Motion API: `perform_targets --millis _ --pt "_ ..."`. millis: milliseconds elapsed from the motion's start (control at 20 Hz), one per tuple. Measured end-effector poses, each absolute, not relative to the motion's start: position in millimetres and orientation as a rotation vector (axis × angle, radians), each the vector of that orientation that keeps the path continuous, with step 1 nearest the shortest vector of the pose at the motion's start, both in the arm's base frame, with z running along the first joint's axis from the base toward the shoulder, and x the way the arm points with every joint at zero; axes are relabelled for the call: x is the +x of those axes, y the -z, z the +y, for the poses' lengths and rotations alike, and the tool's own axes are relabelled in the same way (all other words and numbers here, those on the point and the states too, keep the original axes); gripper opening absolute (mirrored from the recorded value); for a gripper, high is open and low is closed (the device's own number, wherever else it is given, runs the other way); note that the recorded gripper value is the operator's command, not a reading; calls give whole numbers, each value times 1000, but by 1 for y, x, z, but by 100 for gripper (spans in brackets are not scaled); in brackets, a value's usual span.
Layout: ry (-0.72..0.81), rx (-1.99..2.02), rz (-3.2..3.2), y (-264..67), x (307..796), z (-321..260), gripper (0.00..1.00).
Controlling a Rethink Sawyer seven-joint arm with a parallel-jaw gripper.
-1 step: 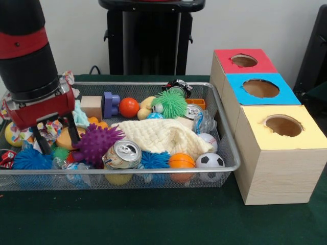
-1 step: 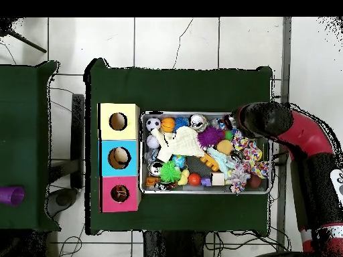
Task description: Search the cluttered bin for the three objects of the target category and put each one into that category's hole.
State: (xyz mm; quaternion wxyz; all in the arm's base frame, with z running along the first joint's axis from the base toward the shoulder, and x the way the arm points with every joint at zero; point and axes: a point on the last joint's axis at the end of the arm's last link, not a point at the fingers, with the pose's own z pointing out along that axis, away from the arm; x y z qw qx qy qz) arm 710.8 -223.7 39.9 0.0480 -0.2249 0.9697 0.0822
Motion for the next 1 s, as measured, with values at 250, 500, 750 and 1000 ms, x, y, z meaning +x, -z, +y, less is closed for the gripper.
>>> perform_targets --millis 250,500,750,1000 --pt "-295 -667 2974 -21 702 -225 100" --pt "-333 -642 2988 -5 692 -229 100" --pt "-364 -621 2999 9 684 -232 100" --pt "-388 -582 3003 15 678 -243 100"
